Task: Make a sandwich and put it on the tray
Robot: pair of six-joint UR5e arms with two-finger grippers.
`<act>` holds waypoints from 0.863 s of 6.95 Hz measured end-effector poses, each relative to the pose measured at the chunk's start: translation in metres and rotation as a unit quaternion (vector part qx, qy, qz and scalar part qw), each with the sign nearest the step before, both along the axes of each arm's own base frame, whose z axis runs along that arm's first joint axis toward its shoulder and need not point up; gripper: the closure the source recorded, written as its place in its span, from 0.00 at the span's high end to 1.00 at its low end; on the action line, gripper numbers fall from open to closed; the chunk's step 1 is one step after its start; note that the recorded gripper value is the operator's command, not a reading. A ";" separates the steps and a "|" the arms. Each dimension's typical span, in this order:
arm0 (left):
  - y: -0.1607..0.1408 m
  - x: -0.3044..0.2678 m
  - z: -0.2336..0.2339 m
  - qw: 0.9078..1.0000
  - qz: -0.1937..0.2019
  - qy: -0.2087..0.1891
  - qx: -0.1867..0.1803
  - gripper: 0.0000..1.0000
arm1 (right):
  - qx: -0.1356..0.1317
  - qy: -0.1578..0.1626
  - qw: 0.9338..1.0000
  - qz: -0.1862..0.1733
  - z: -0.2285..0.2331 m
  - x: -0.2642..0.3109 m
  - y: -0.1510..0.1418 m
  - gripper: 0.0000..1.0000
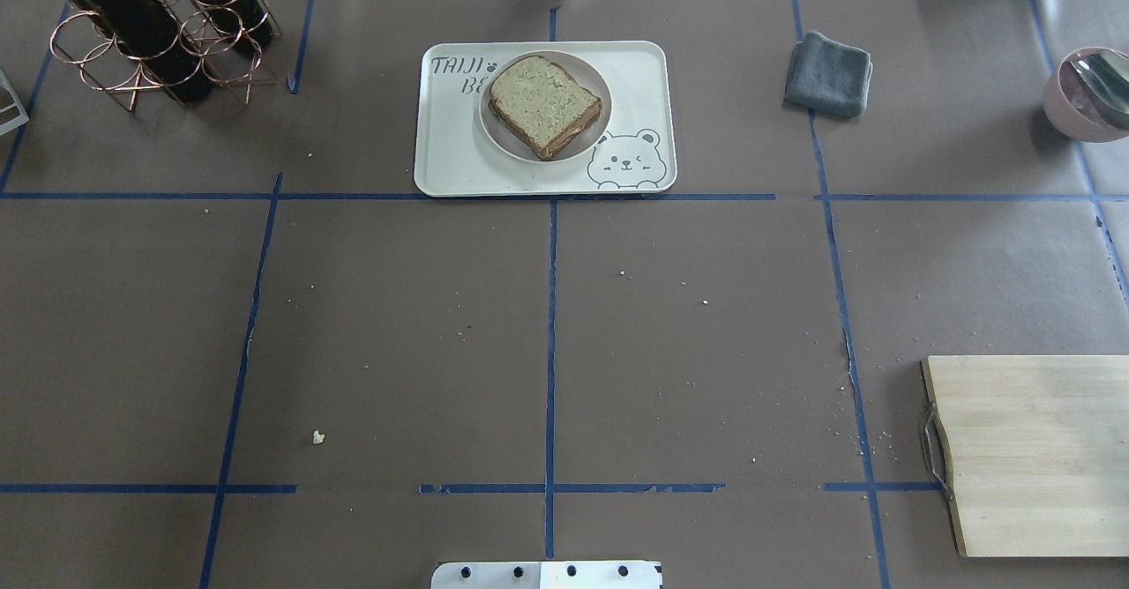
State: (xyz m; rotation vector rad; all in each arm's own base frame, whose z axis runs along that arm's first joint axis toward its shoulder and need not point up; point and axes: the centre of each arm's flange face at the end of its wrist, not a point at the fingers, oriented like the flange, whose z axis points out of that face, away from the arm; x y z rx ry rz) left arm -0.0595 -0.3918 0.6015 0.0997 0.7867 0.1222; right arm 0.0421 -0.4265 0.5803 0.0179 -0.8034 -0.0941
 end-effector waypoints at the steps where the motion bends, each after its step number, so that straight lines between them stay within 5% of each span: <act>1: 0.005 -0.002 0.005 1.000 0.012 -0.003 0.002 1.00 | -0.001 -0.002 1.000 0.000 0.000 -0.001 0.000 1.00; 6: 0.010 -0.003 0.019 1.000 0.028 -0.002 -0.002 1.00 | -0.001 -0.002 1.000 -0.005 0.002 -0.004 0.003 1.00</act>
